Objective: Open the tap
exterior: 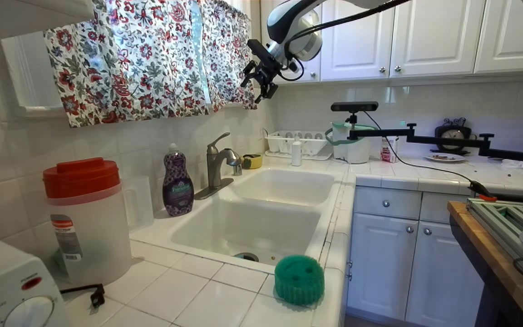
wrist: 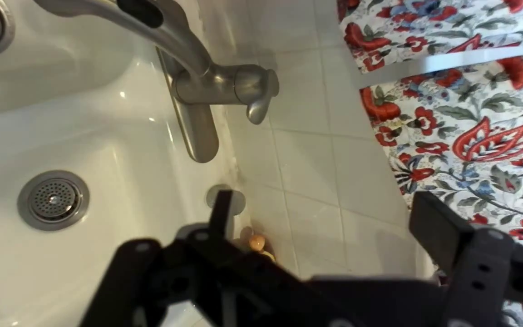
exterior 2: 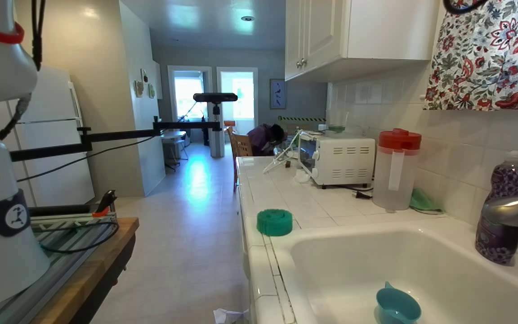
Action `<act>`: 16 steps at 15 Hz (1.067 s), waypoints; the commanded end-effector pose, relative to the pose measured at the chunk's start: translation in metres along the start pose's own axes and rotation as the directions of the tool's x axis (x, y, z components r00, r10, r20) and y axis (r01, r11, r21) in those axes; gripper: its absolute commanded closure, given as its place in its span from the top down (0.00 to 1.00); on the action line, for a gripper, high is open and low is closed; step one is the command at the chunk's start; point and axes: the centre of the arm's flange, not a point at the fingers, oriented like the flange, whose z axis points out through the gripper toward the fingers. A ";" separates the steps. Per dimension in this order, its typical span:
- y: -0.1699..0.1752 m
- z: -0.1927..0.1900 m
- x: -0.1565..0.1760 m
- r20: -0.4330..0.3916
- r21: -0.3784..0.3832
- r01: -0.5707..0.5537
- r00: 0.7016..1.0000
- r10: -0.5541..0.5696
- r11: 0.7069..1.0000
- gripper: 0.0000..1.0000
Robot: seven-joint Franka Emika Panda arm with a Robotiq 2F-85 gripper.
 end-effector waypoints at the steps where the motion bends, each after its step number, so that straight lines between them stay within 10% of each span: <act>1: 0.006 0.032 0.010 -0.036 -0.008 0.025 0.999 -0.025 1.000 1.00; 16: 0.019 0.119 -0.024 -0.101 0.137 0.080 0.993 -0.066 0.987 1.00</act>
